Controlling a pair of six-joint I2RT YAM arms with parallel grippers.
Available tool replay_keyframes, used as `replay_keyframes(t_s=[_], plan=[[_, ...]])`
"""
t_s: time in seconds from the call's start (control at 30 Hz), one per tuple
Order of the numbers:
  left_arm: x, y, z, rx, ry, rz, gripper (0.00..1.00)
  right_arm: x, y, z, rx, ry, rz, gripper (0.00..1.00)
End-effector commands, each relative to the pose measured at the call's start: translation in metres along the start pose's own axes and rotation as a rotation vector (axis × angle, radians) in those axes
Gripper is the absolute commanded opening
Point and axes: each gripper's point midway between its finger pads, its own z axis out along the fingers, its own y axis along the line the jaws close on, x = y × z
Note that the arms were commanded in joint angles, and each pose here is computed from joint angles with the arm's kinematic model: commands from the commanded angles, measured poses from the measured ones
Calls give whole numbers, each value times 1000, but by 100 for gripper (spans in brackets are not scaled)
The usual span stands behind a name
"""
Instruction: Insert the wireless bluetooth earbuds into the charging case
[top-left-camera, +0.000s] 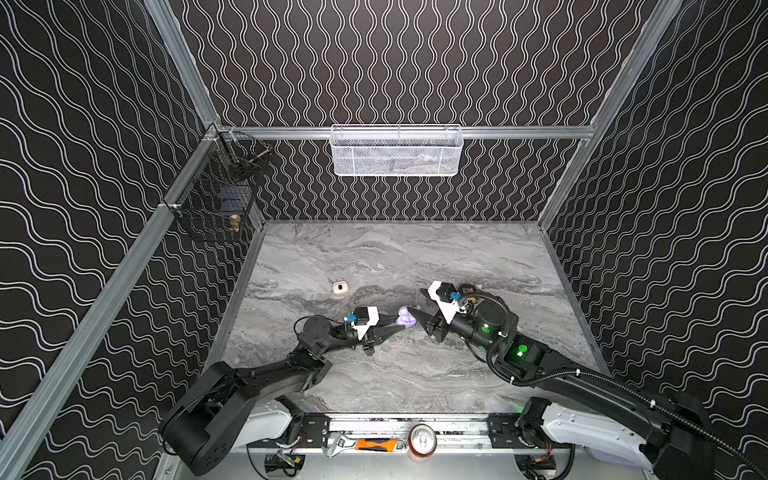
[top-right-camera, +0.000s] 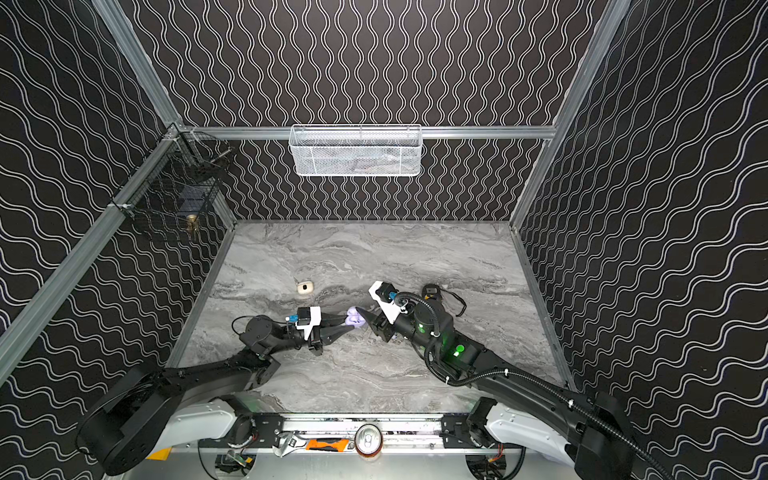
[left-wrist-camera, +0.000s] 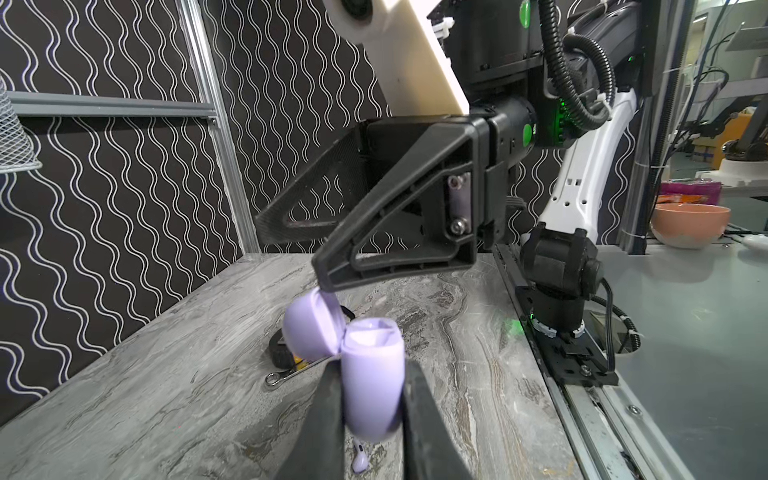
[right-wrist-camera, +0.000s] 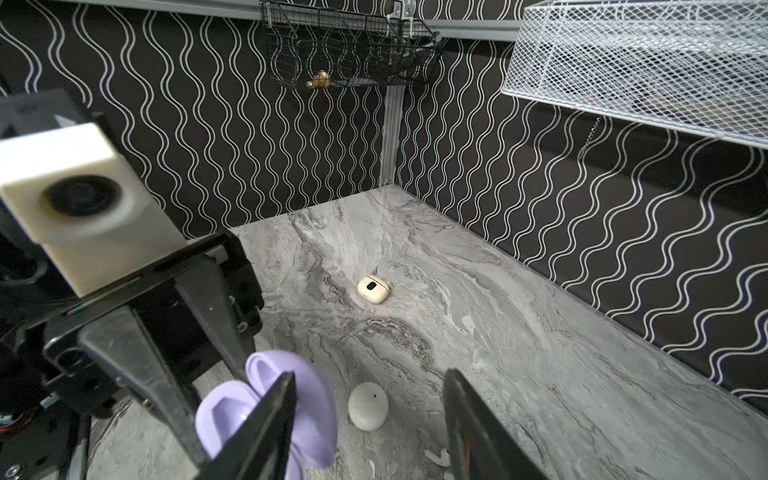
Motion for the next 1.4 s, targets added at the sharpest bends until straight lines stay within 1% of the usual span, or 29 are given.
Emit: replay_keyframes(t_s=[0.0,0.1,0.17,0.23,0.3,0.37,0.43,0.57,0.67,0.77,0.97,1.0,1.03,1.2,1.3,1.37], plan=[[-2,-2,0,10,-23,6,0,-21,-20,-5,106,-41,115,66],[4,10,-5,-32,-53,-47,0,-29,-35,-12,179,-56,269,66],[9,28,-11,-79,-56,-105,0,-22,-51,-15,261,2,362,61],[12,37,-12,-102,-50,-121,0,-8,-71,-19,363,77,439,62],[14,38,-14,-121,-48,-106,0,12,-88,-26,451,152,500,65],[12,38,-19,-147,-50,-78,0,37,-97,-29,481,239,543,64],[10,39,-22,-168,-57,-63,0,61,-97,-28,478,327,542,64],[5,35,-19,-135,-66,-66,0,103,-84,-18,412,524,473,64],[5,37,-20,-145,-67,-72,0,138,-79,-10,388,671,446,63],[2,36,-20,-144,-73,-57,0,166,-78,1,390,778,445,59],[1,36,-23,-159,-68,-37,0,209,-77,25,390,905,455,55],[2,36,-22,-157,-63,-38,0,205,-81,34,396,898,453,54],[3,36,-23,-162,-60,-38,0,210,-82,36,404,915,452,53],[0,36,-23,-161,-65,-30,0,232,-85,41,426,982,450,54],[-1,35,-24,-165,-67,-26,0,245,-88,40,425,1008,482,55],[-2,36,-23,-164,-65,-26,0,250,-86,40,407,1022,502,57]])
